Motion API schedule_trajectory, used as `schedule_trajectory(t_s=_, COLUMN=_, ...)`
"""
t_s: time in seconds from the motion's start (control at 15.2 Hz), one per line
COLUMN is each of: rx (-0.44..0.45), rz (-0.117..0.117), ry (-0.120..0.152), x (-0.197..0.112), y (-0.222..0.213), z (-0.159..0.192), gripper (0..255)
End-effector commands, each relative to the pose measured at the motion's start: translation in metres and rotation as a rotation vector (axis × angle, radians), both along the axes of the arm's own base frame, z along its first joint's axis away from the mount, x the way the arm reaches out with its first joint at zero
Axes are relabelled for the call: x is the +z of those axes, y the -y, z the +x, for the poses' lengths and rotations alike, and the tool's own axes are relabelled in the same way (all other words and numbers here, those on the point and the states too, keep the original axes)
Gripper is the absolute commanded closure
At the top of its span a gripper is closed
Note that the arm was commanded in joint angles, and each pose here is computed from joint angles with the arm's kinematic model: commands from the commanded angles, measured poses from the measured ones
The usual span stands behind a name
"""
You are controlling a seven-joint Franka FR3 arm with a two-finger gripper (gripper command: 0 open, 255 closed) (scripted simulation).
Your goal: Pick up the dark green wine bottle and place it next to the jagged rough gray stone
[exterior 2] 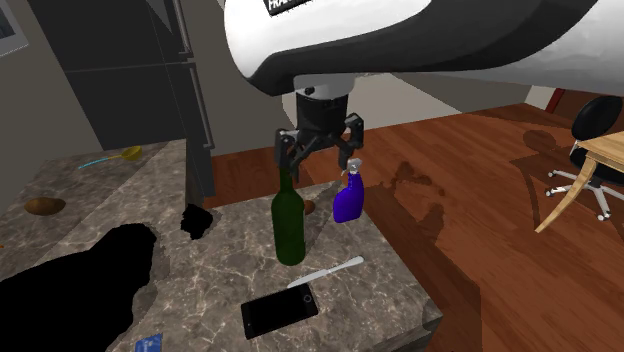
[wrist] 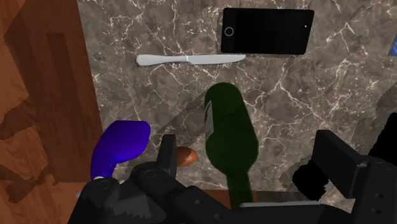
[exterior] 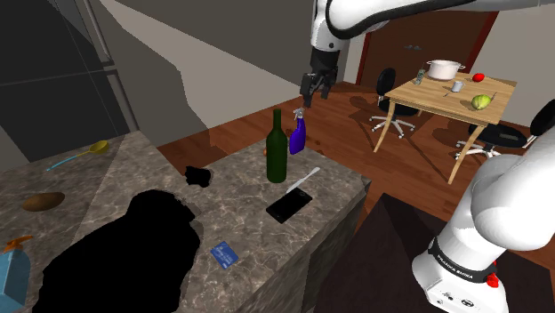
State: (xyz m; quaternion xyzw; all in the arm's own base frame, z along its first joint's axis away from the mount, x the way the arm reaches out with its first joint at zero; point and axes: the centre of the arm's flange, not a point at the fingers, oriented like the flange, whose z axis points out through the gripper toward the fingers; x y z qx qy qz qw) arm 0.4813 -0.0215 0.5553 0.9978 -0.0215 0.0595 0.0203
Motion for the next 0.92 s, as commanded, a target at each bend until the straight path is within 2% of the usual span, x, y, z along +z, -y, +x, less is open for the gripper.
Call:
schedule_trajectory(t_s=0.0, rx=0.009, rz=0.007, ry=0.002, x=-0.010, y=-0.001, z=0.026, gripper=0)
schedule_trajectory(t_s=0.66, rx=0.055, rz=0.044, ry=0.009, x=-0.059, y=-0.006, z=0.146, gripper=0)
schedule_trajectory(t_s=0.86, rx=0.057, rz=0.045, ry=0.009, x=-0.071, y=-0.006, z=0.151, gripper=0)
